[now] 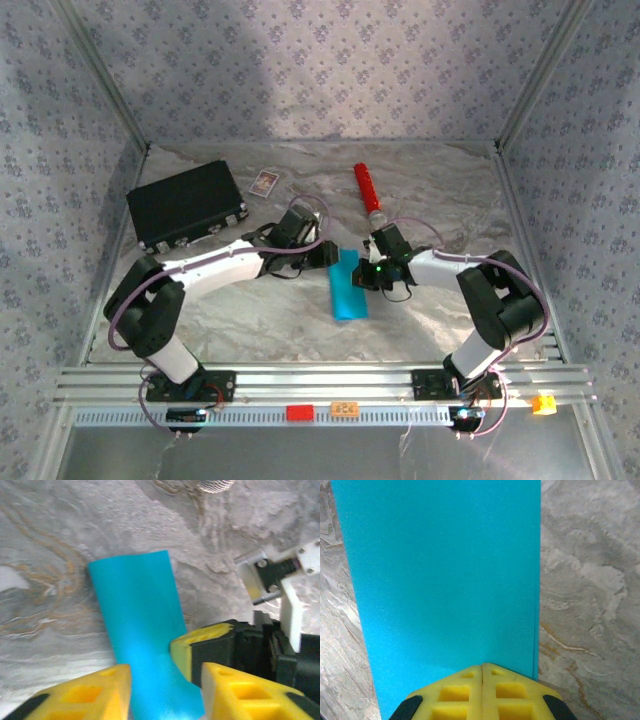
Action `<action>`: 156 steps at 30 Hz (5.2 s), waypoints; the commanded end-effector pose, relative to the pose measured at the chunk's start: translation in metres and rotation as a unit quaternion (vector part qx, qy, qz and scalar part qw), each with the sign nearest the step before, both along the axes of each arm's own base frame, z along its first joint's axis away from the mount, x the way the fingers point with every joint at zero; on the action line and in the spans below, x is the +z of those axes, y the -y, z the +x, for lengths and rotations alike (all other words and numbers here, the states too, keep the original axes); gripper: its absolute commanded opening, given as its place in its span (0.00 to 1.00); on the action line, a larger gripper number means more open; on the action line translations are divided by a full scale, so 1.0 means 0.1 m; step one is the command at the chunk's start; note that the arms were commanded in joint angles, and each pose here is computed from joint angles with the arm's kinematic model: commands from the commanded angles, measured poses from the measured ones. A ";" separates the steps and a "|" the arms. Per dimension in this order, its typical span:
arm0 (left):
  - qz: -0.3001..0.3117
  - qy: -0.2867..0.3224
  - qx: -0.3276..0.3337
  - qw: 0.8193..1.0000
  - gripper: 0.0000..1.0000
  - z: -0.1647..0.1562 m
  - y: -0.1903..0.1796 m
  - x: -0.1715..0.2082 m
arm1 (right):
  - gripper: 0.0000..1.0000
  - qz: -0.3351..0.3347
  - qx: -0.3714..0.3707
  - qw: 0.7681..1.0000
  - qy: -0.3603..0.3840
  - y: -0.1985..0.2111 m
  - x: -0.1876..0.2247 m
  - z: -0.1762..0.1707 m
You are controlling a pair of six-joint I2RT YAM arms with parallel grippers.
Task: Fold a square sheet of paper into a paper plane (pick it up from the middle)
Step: Hold the square sheet of paper at the center of the table, then first fold in half a square sheet of paper at the center of the table.
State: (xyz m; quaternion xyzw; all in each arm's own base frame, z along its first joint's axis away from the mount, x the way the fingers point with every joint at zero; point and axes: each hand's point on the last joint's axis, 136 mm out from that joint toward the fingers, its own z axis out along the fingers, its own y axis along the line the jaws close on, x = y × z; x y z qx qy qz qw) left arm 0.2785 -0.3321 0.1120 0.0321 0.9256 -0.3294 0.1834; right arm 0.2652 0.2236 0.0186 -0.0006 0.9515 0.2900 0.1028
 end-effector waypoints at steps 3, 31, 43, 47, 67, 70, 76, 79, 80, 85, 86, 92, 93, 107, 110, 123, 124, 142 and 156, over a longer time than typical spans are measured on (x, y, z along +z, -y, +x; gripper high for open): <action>-0.107 -0.047 -0.064 0.991 0.15 -0.12 0.33 0.01 | 0.00 -0.069 -0.009 0.996 -0.052 0.30 -0.33 -0.24; -0.055 -0.151 -0.044 0.986 0.00 -0.27 0.09 -1.02 | 0.00 -0.072 -0.016 0.996 -0.057 0.33 -0.38 -0.28; -0.029 -0.136 -0.051 0.989 0.00 -0.23 0.04 -0.98 | 0.00 -0.076 -0.020 0.995 -0.059 0.35 -0.38 -0.29; -0.053 -0.111 -0.055 0.991 0.00 -0.07 0.14 -0.70 | 0.00 -0.075 -0.019 0.995 -0.058 0.34 -0.38 -0.29; -0.045 -0.132 -0.037 0.990 0.00 0.05 0.07 -0.92 | 0.00 -0.074 -0.018 0.996 -0.056 0.34 -0.37 -0.28; -0.058 -0.113 -0.051 0.991 0.01 0.12 0.14 -0.75 | 0.00 -0.074 -0.019 0.996 -0.055 0.34 -0.37 -0.27; -0.074 -0.119 -0.068 0.988 0.01 0.18 0.23 -0.76 | 0.00 -0.073 -0.020 0.996 -0.056 0.34 -0.38 -0.27; -0.062 -0.130 -0.059 0.988 0.01 0.20 0.19 -0.88 | 0.00 -0.073 -0.019 0.995 -0.058 0.34 -0.39 -0.29; -0.057 -0.133 -0.056 0.988 0.01 0.20 0.17 -0.93 | 0.00 -0.073 -0.020 0.996 -0.057 0.34 -0.38 -0.28; -0.048 -0.140 -0.037 0.988 0.01 0.25 0.03 -1.09 | 0.00 -0.073 -0.020 0.995 -0.057 0.35 -0.39 -0.29; -0.054 -0.139 -0.033 0.988 0.01 0.26 0.02 -1.10 | 0.00 -0.074 -0.020 0.995 -0.057 0.35 -0.39 -0.29; -0.051 -0.133 -0.014 0.990 0.01 0.42 -0.07 -1.10 | 0.00 -0.075 -0.021 0.995 -0.057 0.37 -0.40 -0.29; -0.053 -0.133 -0.011 0.990 0.01 0.45 -0.08 -1.09 | 0.00 -0.074 -0.021 0.995 -0.058 0.36 -0.39 -0.29; -0.045 -0.136 0.050 0.988 0.01 0.75 -0.19 -1.09 | 0.00 -0.073 -0.022 0.996 -0.055 0.37 -0.38 -0.30; -0.045 -0.137 0.068 0.987 0.01 0.80 -0.21 -1.10 | 0.00 -0.072 -0.021 0.996 -0.052 0.37 -0.37 -0.29; -0.053 -0.143 0.093 0.984 0.03 0.96 -0.15 -1.09 | 0.00 -0.067 -0.016 0.996 -0.054 0.36 -0.37 -0.31; -0.046 -0.144 0.101 0.983 0.04 0.96 -0.19 -1.12 | 0.00 -0.067 -0.017 0.996 -0.054 0.36 -0.38 -0.30; -0.018 -0.119 0.102 0.987 0.06 1.04 -0.19 -0.80 | 0.00 -0.063 -0.018 0.997 -0.050 0.34 -0.34 -0.29; -0.089 -0.107 -0.041 0.989 0.07 0.10 0.26 -0.18 | 0.00 -0.060 -0.027 0.997 -0.044 0.32 -0.31 -0.24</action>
